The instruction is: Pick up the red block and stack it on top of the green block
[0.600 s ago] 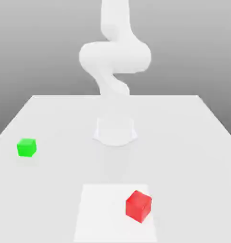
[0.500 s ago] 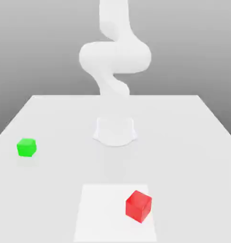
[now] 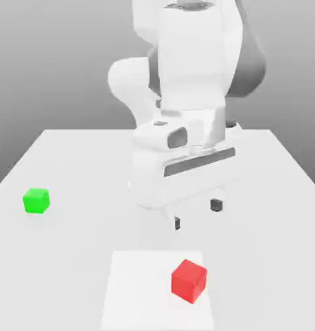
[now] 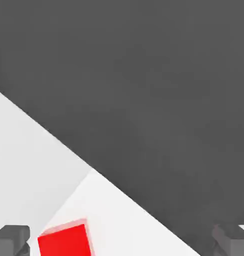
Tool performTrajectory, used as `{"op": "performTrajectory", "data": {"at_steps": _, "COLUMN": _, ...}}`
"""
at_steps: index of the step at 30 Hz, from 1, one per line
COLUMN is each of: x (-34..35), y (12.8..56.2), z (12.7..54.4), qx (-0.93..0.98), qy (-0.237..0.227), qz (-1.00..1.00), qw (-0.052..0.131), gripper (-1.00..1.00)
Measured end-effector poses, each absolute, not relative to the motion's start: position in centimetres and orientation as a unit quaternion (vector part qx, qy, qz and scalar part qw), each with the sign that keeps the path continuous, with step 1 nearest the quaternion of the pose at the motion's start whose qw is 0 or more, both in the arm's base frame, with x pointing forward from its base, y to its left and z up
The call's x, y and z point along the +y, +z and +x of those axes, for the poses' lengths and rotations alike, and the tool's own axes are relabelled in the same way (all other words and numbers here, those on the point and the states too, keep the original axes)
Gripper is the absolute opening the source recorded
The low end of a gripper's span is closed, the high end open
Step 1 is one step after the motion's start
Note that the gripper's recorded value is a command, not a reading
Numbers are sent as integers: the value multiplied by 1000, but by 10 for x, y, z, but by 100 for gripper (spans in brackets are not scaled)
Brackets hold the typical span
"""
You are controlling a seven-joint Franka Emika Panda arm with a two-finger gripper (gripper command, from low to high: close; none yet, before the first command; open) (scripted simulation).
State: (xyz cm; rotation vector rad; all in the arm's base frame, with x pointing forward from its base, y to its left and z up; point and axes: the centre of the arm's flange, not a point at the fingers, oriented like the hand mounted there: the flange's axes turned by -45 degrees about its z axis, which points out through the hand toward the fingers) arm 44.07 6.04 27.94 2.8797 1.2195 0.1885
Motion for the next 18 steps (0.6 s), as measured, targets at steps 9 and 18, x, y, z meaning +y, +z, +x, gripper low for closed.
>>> {"op": "performTrajectory", "data": {"at_steps": 9, "x": 62, "y": 152, "z": 414, "qx": 453, "qy": 0, "qz": 892, "qw": 0, "gripper": 0}}
{"op": "performTrajectory", "data": {"at_steps": 18, "x": 62, "y": 155, "z": 414, "qx": 453, "qy": -1, "qz": 892, "qw": 0, "gripper": -100}}
